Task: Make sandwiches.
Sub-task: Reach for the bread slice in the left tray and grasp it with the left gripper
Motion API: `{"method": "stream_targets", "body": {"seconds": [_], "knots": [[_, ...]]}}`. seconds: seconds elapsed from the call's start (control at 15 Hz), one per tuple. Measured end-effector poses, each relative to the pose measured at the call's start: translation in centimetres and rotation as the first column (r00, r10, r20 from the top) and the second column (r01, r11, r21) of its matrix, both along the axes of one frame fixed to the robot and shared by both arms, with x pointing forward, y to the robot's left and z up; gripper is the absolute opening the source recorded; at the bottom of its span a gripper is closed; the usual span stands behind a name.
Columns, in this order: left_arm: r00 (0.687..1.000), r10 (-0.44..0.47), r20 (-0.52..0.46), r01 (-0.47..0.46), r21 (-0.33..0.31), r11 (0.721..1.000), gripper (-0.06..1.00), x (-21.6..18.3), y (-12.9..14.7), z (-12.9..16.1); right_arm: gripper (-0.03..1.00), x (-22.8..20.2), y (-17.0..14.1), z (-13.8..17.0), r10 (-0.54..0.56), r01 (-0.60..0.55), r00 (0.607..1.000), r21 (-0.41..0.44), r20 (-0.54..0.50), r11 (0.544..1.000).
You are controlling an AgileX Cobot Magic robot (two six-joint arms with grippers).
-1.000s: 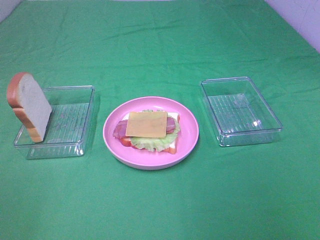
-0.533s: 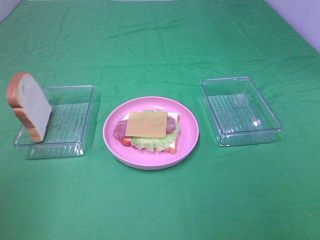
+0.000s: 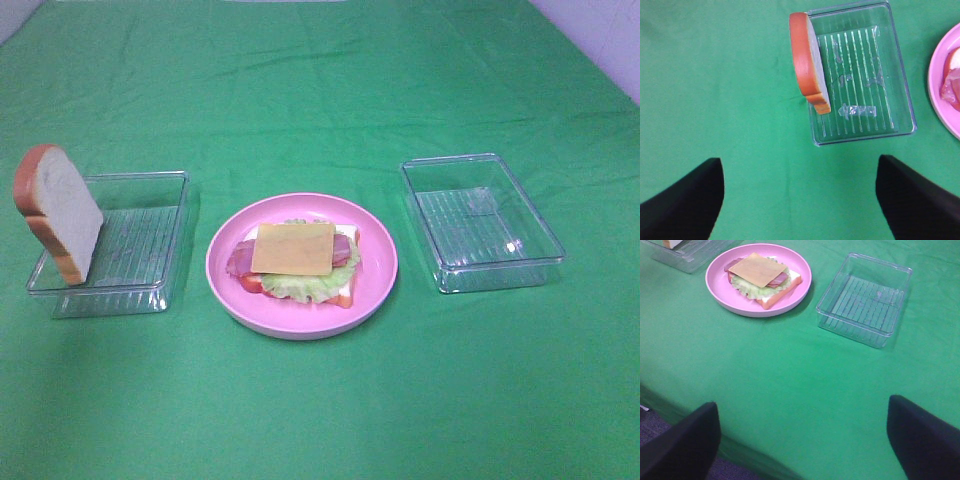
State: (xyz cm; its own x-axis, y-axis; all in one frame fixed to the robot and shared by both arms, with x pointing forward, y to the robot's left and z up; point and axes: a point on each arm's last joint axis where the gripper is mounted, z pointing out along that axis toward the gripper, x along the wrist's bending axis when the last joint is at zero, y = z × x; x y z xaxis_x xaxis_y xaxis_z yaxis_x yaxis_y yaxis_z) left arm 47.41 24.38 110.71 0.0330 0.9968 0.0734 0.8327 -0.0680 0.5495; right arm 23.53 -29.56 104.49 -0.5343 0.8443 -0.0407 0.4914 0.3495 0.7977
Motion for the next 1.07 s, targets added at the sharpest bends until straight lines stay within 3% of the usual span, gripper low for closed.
{"method": "stream_targets", "body": {"seconds": [0.47, 0.67, 1.07], "knots": [[0.986, 0.028, -0.161, -0.017, 0.067, 0.998, 0.78, 9.0, -2.7, -3.0, 0.85, 0.0, 0.0, 0.0, -0.001, 0.001, 1.000, 0.001, 0.000, 1.000], [0.966, 0.091, -0.242, -0.090, 0.015, 0.996, 0.78, 13.1, -1.5, -5.7, 0.85, 0.0, 0.0, 0.0, -0.001, 0.001, 1.000, 0.001, 0.000, 1.000], [0.918, 0.172, -0.356, -0.211, -0.072, 0.975, 0.78, 15.2, 2.6, -8.9, 0.85, 0.0, 0.0, 0.0, -0.001, 0.001, 1.000, 0.001, 0.000, 1.000]]}}
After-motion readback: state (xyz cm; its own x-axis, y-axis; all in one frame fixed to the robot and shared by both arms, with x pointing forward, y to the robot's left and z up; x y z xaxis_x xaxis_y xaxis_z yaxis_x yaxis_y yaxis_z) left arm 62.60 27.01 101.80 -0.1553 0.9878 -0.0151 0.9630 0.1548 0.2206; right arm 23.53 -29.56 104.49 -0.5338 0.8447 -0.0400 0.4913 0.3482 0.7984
